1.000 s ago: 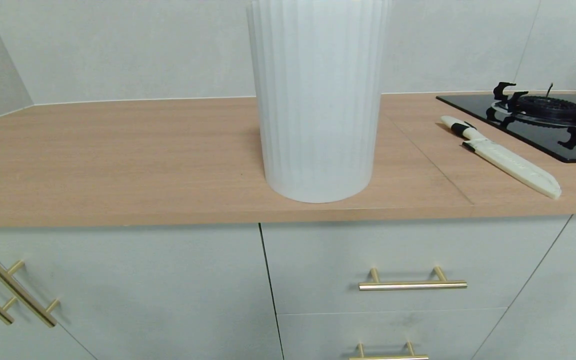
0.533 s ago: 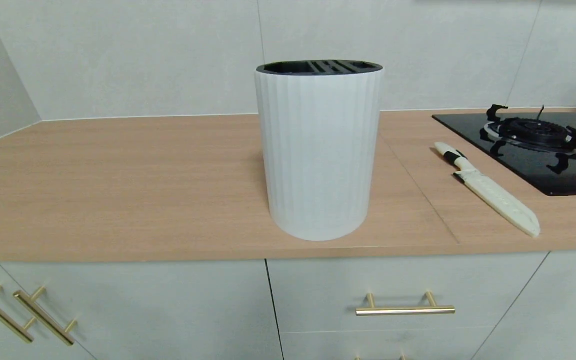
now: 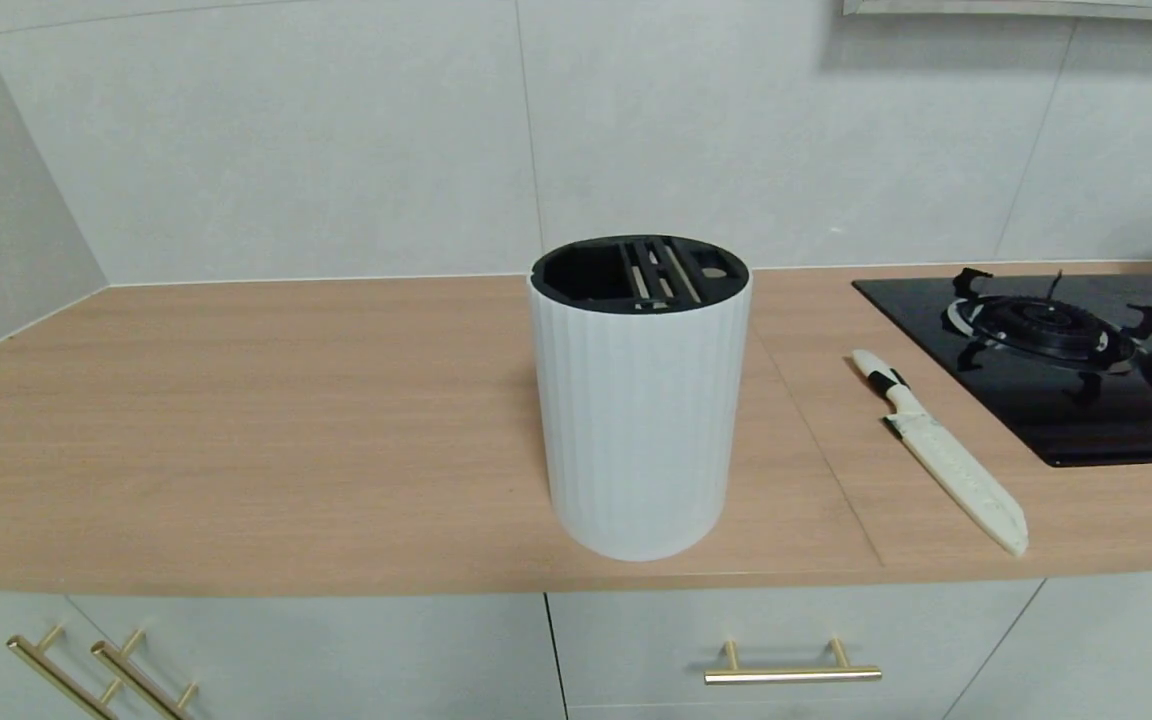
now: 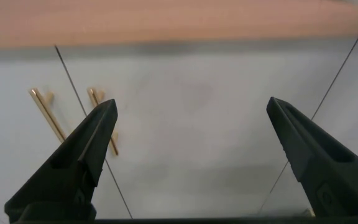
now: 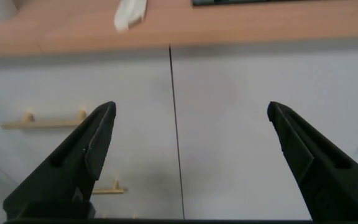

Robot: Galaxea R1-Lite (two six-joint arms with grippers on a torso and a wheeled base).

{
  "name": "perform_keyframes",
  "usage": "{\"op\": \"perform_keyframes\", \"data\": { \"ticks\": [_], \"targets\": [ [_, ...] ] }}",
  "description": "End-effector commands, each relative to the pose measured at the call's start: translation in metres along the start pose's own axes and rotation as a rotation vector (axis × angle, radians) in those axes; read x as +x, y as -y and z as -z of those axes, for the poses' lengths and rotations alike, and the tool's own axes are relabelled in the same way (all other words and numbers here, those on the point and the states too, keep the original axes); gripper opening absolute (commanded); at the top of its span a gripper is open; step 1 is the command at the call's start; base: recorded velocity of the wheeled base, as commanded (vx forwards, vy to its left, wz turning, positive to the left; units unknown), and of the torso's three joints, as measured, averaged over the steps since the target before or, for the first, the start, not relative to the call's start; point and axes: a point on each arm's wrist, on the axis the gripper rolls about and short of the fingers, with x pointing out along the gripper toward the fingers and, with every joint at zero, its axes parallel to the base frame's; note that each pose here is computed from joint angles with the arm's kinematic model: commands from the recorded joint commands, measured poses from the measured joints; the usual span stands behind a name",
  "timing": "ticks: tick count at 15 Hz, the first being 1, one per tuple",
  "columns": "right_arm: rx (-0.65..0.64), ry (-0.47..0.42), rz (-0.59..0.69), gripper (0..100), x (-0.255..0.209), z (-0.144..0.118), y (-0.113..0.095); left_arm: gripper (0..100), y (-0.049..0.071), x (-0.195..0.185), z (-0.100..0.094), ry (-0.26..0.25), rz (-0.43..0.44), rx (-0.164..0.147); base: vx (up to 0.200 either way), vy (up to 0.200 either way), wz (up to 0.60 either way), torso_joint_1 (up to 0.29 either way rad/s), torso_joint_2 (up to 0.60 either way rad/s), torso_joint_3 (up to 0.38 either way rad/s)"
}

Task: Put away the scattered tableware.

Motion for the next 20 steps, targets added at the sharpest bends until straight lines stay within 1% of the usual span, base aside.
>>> {"op": "perform_keyframes", "data": {
  "ticks": [1,10,20],
  "targets": [
    [0.0,0.0,-0.001,100,0.0,-0.0003,0.0,100,0.0,0.0,0.0002,-0.002,0.0,0.0,0.0,0.0,0.0,0.203,-0.49,-0.286],
    [0.0,0.0,-0.001,100,0.0,-0.0003,0.0,100,0.0,0.0,0.0002,-0.002,0.0,0.0,0.0,0.0,0.0,0.229,-0.51,-0.287],
    [0.0,-0.002,-0.001,100,0.0001,0.0001,0.0,100,0.0,0.0,0.0002,-0.002,0.0,0.0,0.0,0.0,0.0,0.26,-0.56,-0.3]
  ]
}}
